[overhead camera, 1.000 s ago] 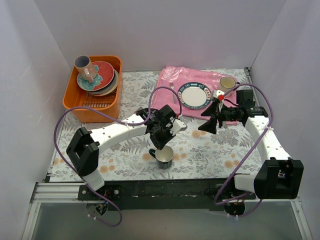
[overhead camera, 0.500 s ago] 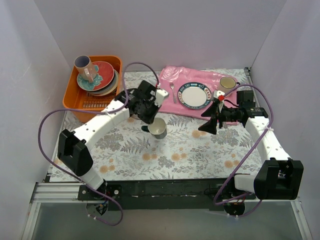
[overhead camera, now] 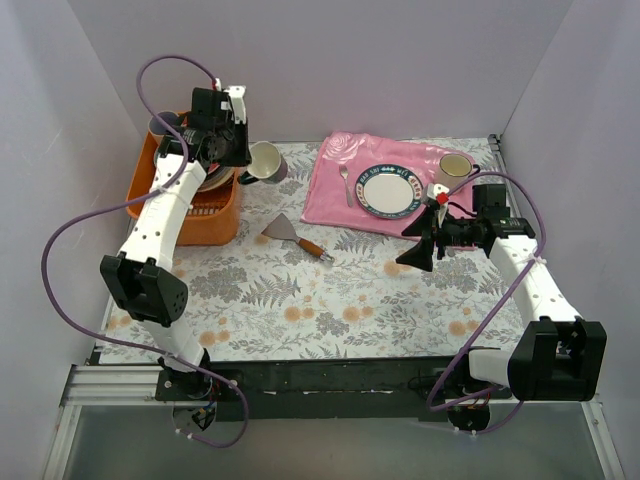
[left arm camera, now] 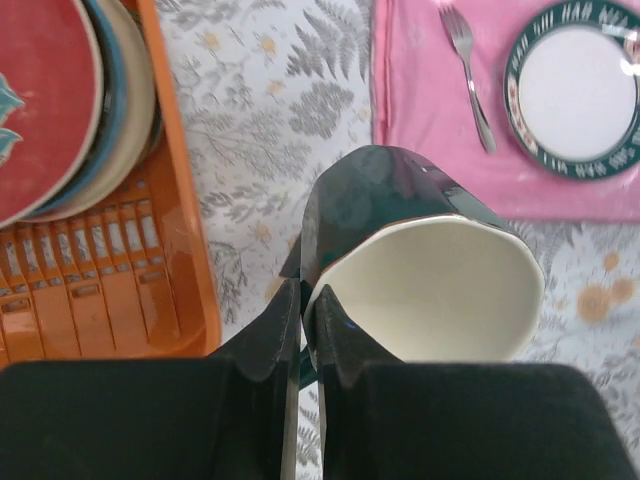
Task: Place the mixed dishes into the plastic bin
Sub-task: Place the cup in the plastic bin.
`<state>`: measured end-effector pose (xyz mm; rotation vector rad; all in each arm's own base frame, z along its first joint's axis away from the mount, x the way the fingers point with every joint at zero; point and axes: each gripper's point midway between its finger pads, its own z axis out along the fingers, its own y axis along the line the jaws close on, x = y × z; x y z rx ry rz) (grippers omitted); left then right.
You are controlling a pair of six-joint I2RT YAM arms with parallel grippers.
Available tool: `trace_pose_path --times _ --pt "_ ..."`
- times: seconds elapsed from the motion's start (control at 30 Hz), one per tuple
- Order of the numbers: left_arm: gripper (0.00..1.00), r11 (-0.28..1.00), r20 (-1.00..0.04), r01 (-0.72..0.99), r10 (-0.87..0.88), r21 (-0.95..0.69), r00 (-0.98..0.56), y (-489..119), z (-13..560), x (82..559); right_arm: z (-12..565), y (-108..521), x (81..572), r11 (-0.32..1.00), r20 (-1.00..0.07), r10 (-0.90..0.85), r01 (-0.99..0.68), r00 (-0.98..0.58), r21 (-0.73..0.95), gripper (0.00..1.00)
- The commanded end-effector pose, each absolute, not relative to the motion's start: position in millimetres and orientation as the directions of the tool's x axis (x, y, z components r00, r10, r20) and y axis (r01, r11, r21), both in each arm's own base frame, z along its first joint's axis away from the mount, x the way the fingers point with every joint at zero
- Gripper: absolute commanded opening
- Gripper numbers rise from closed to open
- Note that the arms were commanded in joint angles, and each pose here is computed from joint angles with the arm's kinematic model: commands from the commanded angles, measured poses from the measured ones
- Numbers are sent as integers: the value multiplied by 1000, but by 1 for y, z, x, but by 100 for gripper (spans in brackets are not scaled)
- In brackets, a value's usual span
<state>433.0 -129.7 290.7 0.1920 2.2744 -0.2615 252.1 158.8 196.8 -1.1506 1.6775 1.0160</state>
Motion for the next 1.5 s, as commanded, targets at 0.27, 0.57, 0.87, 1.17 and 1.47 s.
trace_pose_path --times 0.27,0.57,0.87,1.17,1.47 --pt "0 960 -880 -157 -275 -231 -387 -29 373 519 199 162 247 215 -950 -227 -963 -214 165 87" --pt "0 925 -864 -250 -362 -287 -349 5 357 550 193 162 244 220 -951 -229 -963 -209 159 87" --pt "0 887 -852 -364 -409 -285 -327 47 340 555 190 162 241 219 -949 -227 -961 -217 168 87" --pt "0 873 -842 -386 -431 -297 -326 58 329 562 189 162 240 219 -949 -225 -960 -223 174 87" --pt "0 868 -827 -397 -443 -299 -346 59 315 565 187 162 238 221 -947 -224 -959 -229 180 87"
